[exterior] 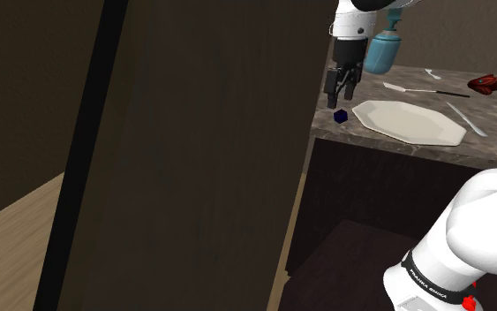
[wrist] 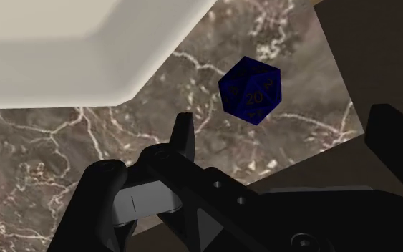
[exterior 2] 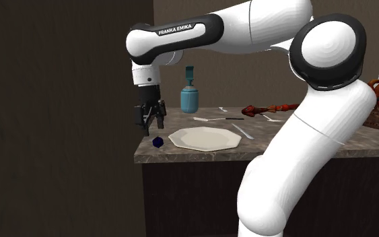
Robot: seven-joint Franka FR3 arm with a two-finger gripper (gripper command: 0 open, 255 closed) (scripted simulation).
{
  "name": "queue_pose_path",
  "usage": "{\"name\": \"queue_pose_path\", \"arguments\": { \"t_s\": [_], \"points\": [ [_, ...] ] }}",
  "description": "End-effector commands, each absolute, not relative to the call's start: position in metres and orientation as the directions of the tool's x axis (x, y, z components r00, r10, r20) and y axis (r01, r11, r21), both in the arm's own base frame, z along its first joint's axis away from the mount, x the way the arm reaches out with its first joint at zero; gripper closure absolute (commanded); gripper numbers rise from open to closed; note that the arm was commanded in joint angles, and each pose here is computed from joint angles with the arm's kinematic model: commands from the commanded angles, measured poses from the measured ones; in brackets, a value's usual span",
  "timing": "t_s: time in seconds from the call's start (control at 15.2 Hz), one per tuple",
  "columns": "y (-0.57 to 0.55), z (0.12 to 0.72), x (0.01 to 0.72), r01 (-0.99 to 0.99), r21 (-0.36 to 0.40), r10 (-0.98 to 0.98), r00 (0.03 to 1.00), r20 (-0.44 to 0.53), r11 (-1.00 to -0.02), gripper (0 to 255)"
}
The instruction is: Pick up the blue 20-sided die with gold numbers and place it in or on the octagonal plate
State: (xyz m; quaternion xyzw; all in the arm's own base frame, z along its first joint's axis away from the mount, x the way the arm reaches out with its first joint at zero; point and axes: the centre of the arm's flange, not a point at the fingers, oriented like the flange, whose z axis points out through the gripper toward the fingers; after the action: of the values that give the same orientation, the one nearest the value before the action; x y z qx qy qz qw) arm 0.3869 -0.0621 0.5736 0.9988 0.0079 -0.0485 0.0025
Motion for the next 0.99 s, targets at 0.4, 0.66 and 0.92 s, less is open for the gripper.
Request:
{"name": "queue_pose_path", "arguments": {
  "t_s": [0.4, 0.66, 0.92],
  "points": [
    [-0.071, 0.537, 0.391, 0.018, 0.004, 0.017, 0.995, -0.097, -1.0, 0],
    [-0.071, 0.534, 0.391, 0.018, 0.004, 0.017, 0.995, -0.097, -1.0, 0],
    [-0.071, 0.534, 0.391, 0.018, 0.004, 0.017, 0.995, -0.097, -1.0, 0]
  ]
}}
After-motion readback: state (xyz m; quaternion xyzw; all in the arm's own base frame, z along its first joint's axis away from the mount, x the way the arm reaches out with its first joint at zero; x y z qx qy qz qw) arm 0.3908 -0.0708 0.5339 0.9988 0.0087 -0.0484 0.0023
